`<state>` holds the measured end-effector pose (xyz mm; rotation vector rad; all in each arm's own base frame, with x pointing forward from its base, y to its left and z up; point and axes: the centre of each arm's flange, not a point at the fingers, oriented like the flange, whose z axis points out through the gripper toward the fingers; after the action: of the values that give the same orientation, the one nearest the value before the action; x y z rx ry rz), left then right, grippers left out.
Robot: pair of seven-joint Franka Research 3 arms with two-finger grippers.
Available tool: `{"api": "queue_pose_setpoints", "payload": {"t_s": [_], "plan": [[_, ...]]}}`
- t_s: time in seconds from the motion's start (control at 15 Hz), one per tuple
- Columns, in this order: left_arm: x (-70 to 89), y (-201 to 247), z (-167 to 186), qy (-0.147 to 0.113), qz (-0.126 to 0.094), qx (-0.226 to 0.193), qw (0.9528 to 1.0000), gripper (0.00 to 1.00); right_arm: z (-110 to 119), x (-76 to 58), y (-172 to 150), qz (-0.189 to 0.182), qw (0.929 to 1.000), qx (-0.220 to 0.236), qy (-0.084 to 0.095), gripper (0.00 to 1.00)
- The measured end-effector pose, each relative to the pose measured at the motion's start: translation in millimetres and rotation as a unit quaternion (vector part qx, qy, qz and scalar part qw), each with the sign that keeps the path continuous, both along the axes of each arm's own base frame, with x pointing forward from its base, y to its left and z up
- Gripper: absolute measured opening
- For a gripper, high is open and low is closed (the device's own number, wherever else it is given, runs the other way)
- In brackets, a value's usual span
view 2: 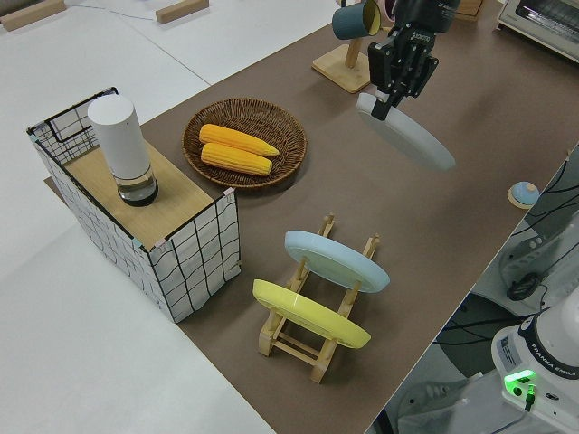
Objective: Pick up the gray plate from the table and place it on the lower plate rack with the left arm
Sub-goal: 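Lower the upright plate into the lower slot of the wooden rack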
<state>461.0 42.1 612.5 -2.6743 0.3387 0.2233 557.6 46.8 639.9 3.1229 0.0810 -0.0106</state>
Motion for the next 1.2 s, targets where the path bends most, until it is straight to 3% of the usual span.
{"api": "queue_pose_setpoints", "payload": {"t_s": [0.27, 0.47, 0.67, 0.87, 1.2], "plan": [[-3.9, -10, 3, -0.024, 0.058, 0.041, 0.9972, 0.06, 0, 0.0, 0, 0.0, 1.0, 0.0, 0.0, 0.99], [-4.5, -29, 0, -0.052, 0.1, 0.066, 0.9914, 0.06, 0, 0.0, 0, 0.0, 1.0, 0.0, 0.0, 0.99], [-4.7, -35, -3, -0.068, 0.129, 0.074, 0.9865, 0.06, 0, 0.0, 0, 0.0, 1.0, 0.0, 0.0, 0.99], [-5.4, -31, -12, -0.086, 0.172, 0.089, 0.9773, 0.06, 0, 0.0, 0, 0.0, 1.0, 0.0, 0.0, 0.99], [-4.9, -36, -37, -0.12, 0.216, 0.128, 0.9603, 0.06, 0, 0.0, 0, 0.0, 1.0, 0.0, 0.0, 0.99]]}}
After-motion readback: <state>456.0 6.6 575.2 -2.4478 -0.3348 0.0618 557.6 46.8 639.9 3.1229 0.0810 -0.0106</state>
